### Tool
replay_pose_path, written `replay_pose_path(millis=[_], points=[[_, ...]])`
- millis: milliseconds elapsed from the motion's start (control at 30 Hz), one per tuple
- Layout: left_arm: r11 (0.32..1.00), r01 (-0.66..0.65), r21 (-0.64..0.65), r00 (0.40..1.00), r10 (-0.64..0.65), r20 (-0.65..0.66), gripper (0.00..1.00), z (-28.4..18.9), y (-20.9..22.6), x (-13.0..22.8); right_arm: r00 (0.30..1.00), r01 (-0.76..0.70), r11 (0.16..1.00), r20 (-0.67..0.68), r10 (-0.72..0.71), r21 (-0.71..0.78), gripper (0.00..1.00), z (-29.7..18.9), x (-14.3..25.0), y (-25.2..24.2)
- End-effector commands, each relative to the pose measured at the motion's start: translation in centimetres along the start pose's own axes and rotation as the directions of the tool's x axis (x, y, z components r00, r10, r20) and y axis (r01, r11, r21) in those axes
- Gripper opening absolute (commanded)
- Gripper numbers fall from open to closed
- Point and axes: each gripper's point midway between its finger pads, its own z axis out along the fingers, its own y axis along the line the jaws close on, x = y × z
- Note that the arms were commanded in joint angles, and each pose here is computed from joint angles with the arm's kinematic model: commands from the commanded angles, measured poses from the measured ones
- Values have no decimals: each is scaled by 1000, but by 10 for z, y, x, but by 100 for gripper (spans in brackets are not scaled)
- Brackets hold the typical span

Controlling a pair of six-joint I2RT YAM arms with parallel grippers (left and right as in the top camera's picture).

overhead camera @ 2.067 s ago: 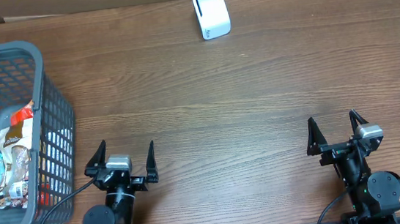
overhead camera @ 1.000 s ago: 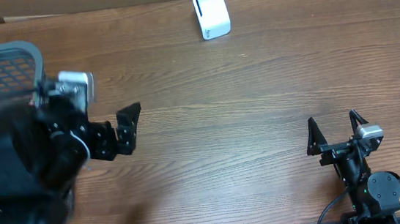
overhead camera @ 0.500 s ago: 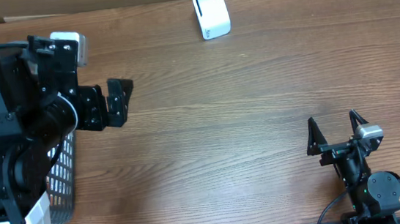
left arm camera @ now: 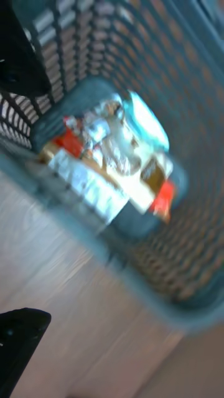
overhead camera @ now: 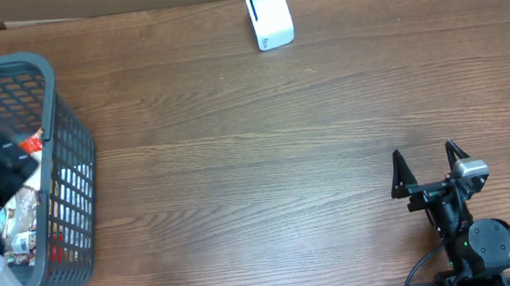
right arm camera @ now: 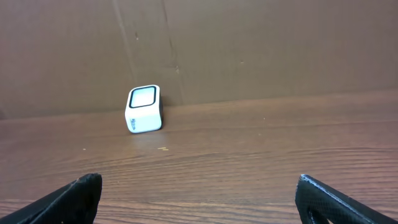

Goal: Scan the item barcode
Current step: 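Move the left gripper over the grey basket and reach down, then grasp the clear-windowed brown snack bag in the basket with left gripper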

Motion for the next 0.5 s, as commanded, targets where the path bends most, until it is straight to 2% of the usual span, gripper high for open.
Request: replay_pose_path(millis=[0, 133, 233, 467], points=[[989, 124, -82, 991, -127, -32, 100, 23, 25, 4, 1000, -7, 1000, 6, 7, 7, 100, 0, 1, -1], [968, 193, -161, 977, -205, -58, 100, 53, 42, 13, 1000, -7, 1000, 6, 7, 7, 100, 0, 1, -1], [939, 258, -226, 960, -275, -46, 96, 71, 53, 19, 1000, -7, 1000, 6, 7, 7, 100, 0, 1, -1], [917, 328, -228, 942, -335, 6, 99, 114, 56, 17, 1000, -7, 1000, 6, 7, 7, 100, 0, 1, -1]])
